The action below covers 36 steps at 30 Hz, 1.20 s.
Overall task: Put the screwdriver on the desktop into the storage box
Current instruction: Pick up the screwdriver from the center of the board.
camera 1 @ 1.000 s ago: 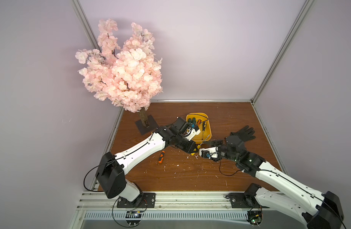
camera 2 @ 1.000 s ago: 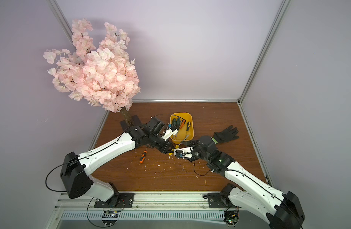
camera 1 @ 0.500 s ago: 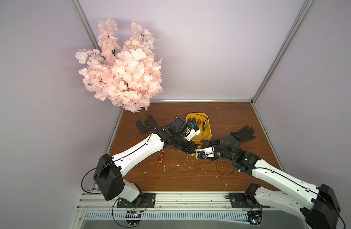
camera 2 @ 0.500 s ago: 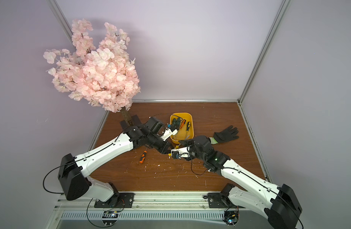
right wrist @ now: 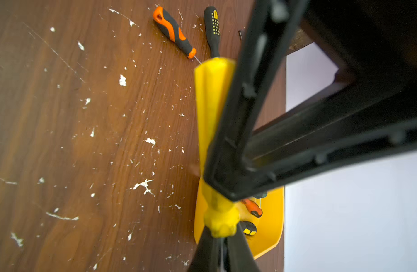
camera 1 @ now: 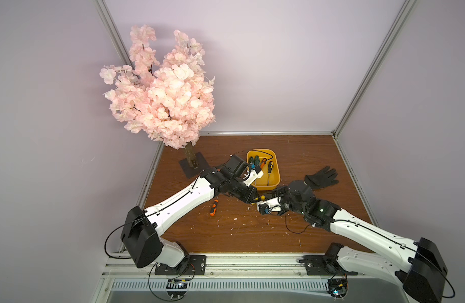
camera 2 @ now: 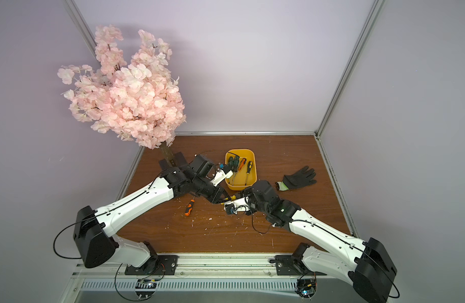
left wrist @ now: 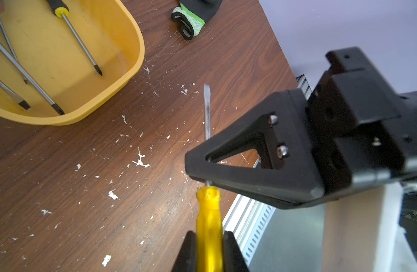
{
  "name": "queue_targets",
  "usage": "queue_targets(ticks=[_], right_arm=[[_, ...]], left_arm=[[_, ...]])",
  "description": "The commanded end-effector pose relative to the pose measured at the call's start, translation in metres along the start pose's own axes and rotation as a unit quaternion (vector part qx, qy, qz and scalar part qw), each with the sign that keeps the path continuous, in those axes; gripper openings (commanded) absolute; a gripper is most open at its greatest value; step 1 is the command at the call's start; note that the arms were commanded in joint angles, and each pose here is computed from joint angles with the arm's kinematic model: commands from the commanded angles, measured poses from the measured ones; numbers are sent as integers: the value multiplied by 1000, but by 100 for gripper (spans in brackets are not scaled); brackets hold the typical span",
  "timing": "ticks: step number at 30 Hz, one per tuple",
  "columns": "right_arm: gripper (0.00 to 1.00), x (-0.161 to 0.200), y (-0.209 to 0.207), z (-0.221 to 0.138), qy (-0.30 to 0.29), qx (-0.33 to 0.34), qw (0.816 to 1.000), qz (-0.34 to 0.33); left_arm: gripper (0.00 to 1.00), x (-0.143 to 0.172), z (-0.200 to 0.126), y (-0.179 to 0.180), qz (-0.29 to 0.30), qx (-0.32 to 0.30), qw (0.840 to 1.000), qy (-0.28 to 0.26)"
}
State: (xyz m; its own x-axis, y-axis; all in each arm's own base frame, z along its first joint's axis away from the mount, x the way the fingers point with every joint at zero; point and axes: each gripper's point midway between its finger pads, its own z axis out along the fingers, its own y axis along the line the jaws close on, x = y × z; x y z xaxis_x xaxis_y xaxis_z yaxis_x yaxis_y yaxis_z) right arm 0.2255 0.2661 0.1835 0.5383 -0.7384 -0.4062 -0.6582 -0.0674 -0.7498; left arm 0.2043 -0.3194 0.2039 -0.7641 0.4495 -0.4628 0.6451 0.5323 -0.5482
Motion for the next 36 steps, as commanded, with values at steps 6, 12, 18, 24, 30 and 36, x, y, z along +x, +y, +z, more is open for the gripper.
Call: queue_targets(ticks=[6,12,18,24,30,36], right_arm=[[0,-18,-27,-7,-26,36,998,40],[0,-8,-30,-5,-1,47,996,73],[0,0,-41,-5,16,81,989,124],[0,7,-65,4,32,116,970,209],[0,18,-89,31,58,134,936,321],[0,40,-120,64,79,146,868,467]], left_arm=[[37,-9,-9,7,0,-34,999,-25],[56,-26,-46,51,-56,-130,985,-95],[63,-33,-95,70,-80,-195,962,-173],[64,-33,-115,68,-88,-202,947,-232],[65,-22,-115,72,-112,-188,936,-275],[65,-4,-100,75,-134,-158,938,-279]])
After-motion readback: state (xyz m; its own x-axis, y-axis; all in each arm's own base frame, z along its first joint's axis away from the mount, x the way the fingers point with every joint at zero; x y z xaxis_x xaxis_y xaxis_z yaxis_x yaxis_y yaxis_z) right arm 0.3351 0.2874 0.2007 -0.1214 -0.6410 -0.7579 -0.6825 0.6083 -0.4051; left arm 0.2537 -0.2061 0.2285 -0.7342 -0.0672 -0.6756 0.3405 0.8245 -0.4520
